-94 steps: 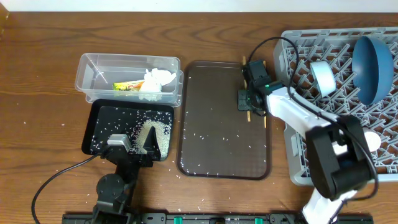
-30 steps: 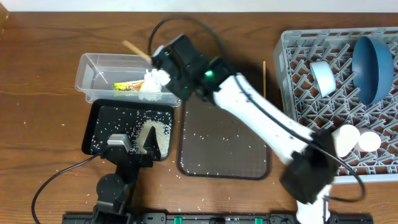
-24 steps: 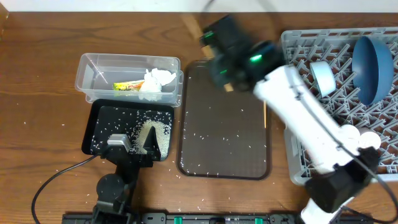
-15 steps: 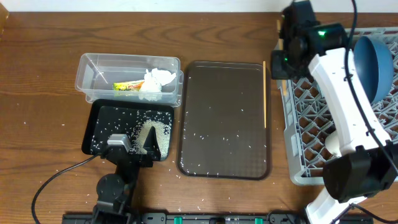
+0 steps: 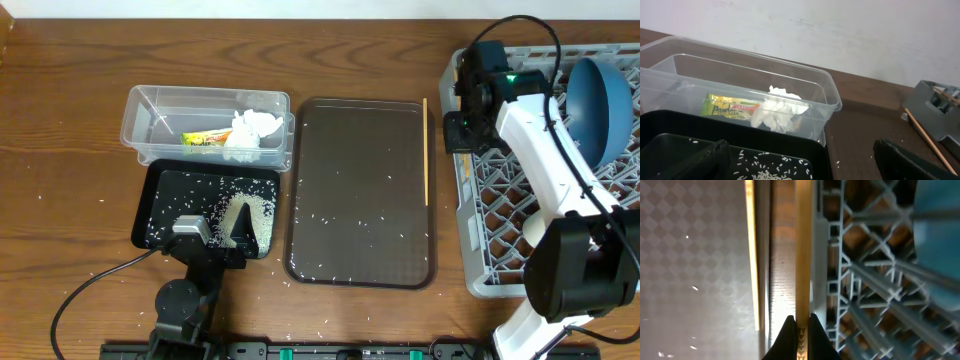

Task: Sort waste into correct bins and load items into the dishwasher rack

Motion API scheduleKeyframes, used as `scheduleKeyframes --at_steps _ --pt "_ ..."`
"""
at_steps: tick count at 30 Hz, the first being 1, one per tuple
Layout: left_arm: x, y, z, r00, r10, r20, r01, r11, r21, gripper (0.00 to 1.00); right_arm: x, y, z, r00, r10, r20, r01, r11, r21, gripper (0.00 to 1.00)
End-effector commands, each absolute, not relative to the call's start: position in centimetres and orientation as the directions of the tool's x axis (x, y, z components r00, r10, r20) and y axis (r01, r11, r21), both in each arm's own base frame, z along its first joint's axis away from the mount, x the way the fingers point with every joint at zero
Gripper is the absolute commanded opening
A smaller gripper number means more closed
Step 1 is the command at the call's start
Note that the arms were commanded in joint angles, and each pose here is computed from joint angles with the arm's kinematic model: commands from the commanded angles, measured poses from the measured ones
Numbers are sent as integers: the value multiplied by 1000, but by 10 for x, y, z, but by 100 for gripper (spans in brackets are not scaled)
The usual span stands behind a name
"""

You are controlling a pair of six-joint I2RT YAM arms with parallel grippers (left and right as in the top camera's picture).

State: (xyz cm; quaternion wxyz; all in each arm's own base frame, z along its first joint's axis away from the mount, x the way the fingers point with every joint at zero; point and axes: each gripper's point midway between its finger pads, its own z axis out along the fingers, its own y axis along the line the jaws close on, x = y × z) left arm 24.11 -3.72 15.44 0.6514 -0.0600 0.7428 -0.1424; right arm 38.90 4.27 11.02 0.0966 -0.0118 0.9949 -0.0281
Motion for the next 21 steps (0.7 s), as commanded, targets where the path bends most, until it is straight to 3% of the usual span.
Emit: scheduleKeyframes --at_steps 1,8,17,18,21 --pt "241 -34 136 -182 -265 -947 68 957 -281 94 391 31 111 -966 -184 -181 -160 978 -135 1" --pt "241 -34 136 -182 -265 -947 68 957 -281 94 391 0 114 -980 -69 -187 -30 978 -208 1" --pt "241 -34 136 -182 -265 -947 68 957 -281 94 377 0 103 -991 -6 -134 9 993 -115 2" --pt "241 -34 136 -182 -265 -947 68 957 -281 94 376 2 102 -992 -13 -128 2 993 -116 4" --pt "241 -34 136 -182 -265 -947 68 957 -281 94 377 14 107 -989 -52 -139 -36 993 -116 23"
